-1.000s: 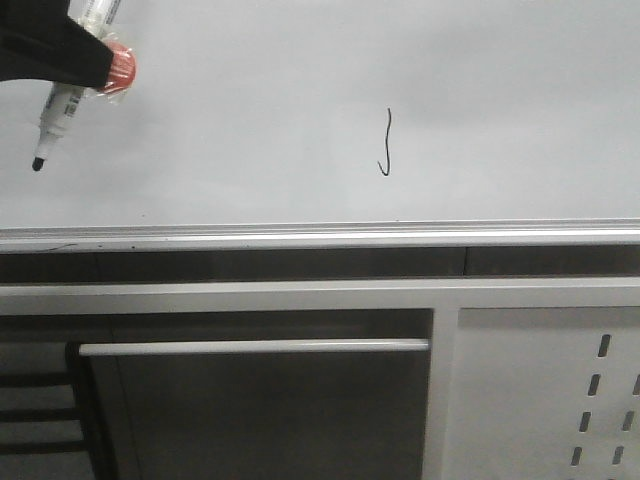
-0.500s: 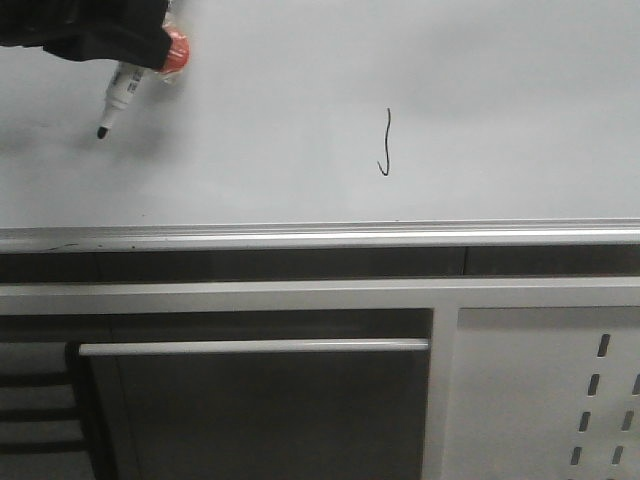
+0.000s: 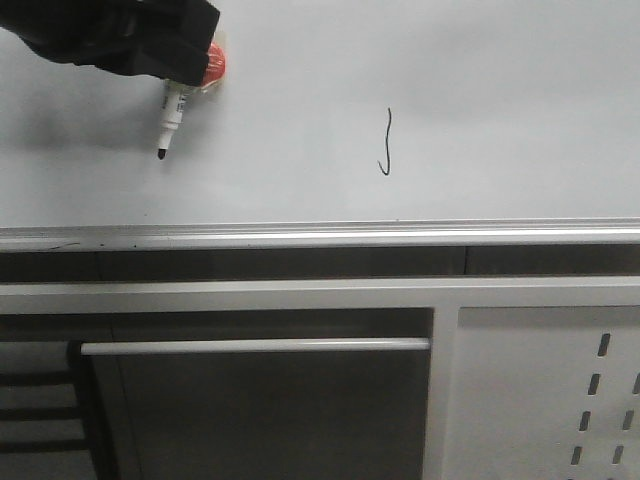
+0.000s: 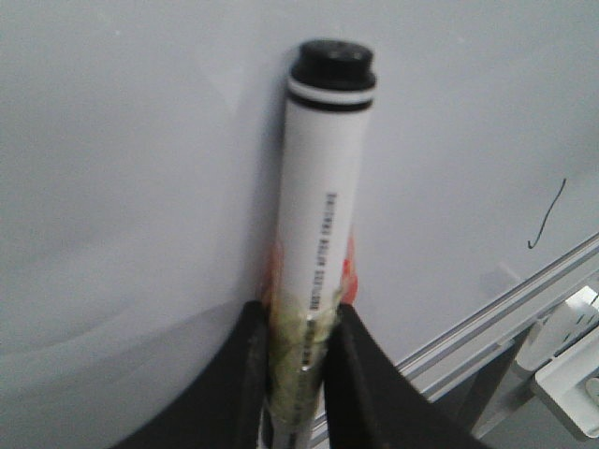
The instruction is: Write number 1 on whiteboard
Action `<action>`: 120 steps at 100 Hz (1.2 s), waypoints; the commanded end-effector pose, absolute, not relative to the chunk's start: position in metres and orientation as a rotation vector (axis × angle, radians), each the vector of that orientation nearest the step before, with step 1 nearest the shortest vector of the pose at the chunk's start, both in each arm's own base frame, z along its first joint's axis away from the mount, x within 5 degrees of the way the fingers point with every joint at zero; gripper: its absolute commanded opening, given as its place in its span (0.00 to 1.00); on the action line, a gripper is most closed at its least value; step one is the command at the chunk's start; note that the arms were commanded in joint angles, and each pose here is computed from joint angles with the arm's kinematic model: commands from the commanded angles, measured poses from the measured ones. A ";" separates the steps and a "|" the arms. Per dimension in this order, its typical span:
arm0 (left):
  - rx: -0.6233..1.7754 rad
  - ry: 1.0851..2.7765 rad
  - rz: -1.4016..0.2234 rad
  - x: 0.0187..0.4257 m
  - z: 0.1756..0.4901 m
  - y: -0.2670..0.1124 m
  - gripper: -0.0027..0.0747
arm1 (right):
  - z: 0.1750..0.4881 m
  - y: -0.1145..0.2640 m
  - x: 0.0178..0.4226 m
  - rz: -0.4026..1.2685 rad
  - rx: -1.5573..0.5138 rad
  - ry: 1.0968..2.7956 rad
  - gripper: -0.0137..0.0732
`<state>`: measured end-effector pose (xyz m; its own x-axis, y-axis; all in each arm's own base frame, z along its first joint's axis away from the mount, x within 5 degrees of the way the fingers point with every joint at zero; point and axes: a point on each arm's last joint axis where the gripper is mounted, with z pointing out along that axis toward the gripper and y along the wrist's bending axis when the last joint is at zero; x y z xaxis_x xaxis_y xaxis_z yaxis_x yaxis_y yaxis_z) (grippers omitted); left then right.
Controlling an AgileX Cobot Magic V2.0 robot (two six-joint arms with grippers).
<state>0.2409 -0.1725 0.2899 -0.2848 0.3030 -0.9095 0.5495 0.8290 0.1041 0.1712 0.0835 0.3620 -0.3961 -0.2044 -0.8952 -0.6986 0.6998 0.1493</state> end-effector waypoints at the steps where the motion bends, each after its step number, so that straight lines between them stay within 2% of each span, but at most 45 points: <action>1: 0.540 1.858 -0.226 0.249 0.308 -0.167 0.01 | 0.378 0.082 0.172 0.647 -0.647 1.880 0.55; 19: 0.541 1.853 -0.205 0.250 0.308 -0.166 0.01 | 0.378 0.082 0.172 0.647 -0.647 1.880 0.55; 26: 0.541 1.853 -0.205 0.250 0.308 -0.166 0.04 | 0.378 0.082 0.172 0.647 -0.647 1.880 0.55; 62: 0.484 1.873 -0.176 0.251 0.308 -0.162 0.47 | 0.378 0.082 0.172 0.649 -0.649 1.881 0.55; 81: 0.444 1.871 -0.210 0.246 0.314 -0.159 0.62 | 0.377 0.083 0.171 0.651 -0.656 1.885 0.55; 97: 0.404 1.837 -0.267 0.226 0.326 -0.145 0.62 | 0.374 0.082 0.169 0.622 -0.707 1.909 0.55; 103: 0.388 1.810 -0.282 0.213 0.332 -0.136 0.62 | 0.376 0.080 0.165 0.615 -0.683 1.912 0.52; 110: 0.378 1.768 -0.292 0.198 0.339 -0.124 0.59 | 0.380 0.075 0.164 0.593 -0.641 1.900 0.44; 120: 0.358 1.706 -0.280 0.181 0.349 -0.109 0.49 | 0.391 0.064 0.157 0.554 -0.518 1.853 0.23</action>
